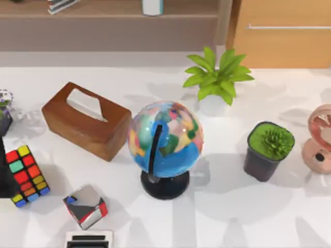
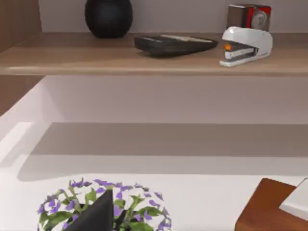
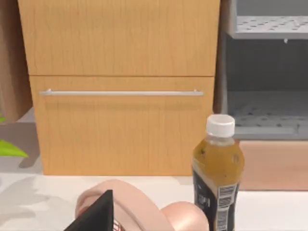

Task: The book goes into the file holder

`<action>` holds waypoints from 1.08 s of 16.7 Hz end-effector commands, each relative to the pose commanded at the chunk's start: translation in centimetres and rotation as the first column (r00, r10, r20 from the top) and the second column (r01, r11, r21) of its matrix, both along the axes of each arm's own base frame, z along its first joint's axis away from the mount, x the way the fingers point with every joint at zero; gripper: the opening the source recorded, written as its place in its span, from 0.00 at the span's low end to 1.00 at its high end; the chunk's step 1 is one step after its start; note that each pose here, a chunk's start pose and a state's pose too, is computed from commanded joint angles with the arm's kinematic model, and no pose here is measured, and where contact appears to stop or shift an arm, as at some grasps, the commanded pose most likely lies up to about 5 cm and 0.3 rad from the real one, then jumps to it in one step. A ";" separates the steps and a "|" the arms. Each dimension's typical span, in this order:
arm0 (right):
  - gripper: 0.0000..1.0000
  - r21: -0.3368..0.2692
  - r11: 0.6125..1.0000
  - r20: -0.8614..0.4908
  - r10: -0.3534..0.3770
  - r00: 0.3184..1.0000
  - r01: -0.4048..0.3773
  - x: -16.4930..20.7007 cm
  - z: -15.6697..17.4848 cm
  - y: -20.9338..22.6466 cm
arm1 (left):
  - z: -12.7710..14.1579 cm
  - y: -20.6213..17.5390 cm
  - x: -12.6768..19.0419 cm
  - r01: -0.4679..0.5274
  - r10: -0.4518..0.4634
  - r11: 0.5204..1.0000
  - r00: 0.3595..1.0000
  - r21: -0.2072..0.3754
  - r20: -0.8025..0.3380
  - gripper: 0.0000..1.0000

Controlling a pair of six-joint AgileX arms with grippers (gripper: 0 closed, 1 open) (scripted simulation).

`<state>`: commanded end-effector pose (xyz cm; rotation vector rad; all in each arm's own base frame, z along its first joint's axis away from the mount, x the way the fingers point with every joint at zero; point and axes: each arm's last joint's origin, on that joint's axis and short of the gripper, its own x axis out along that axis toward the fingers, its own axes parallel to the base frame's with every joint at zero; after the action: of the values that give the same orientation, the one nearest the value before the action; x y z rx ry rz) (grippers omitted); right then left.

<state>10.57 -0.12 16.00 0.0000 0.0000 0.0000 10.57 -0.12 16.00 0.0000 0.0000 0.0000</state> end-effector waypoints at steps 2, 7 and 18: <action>1.00 0.000 1.000 0.000 0.000 1.000 0.000 0.0 0.0 0.0 | 0.0 0.0 0.0 0.000 0.000 1.000 1.000 0.000 0.000 1.00; 1.00 -0.005 1.000 0.016 0.016 1.000 -0.016 0.4 3.6 1.0 | 0.0 0.0 0.0 0.000 0.000 1.000 1.000 0.000 0.000 1.00; 1.00 -0.079 0.995 -0.072 0.055 0.996 -0.060 15.1 15.5 15.9 | 0.0 0.0 0.0 0.000 0.000 1.000 1.000 0.000 0.000 1.00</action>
<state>25.62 15.77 31.48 -0.0811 0.0703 0.0577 10.57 -0.12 16.00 0.0000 0.0000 0.0000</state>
